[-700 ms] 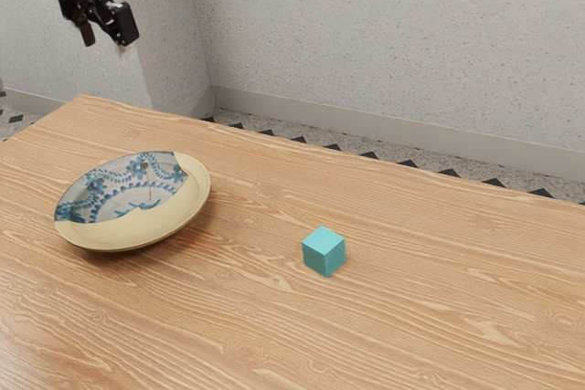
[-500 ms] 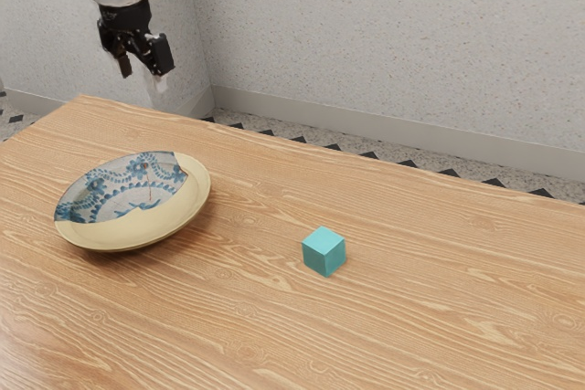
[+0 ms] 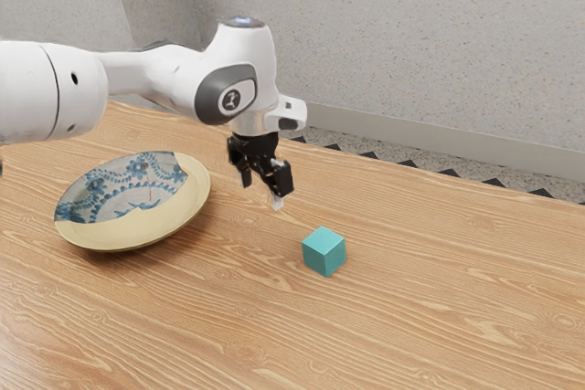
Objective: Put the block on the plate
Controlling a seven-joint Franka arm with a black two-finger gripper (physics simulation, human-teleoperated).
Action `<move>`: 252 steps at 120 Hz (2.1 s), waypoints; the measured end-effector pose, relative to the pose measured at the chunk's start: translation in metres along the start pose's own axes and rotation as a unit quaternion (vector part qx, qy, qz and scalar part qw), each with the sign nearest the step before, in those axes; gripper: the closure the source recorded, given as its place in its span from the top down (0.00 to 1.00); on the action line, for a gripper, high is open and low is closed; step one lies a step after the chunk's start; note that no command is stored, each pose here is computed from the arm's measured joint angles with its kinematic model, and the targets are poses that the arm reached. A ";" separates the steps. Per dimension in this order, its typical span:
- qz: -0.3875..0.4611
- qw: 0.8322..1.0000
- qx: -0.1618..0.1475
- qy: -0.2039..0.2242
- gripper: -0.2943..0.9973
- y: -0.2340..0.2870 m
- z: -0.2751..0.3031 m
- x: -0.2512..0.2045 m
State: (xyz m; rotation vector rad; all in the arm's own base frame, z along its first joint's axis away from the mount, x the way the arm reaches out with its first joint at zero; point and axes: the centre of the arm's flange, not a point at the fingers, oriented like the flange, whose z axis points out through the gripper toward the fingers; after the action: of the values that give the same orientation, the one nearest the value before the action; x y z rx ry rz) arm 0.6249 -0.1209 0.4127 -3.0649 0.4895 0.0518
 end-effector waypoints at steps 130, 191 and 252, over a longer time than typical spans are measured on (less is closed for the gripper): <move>-0.074 0.997 -0.024 0.028 0.77 0.081 0.090 0.048; -0.031 0.999 -0.018 0.023 0.77 0.055 0.123 0.068; -0.007 1.000 -0.019 0.019 0.71 0.060 0.141 0.078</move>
State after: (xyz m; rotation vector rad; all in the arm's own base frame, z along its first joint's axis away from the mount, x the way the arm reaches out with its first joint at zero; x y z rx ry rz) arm 0.6768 -0.1965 0.2664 -3.1109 0.4735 0.0038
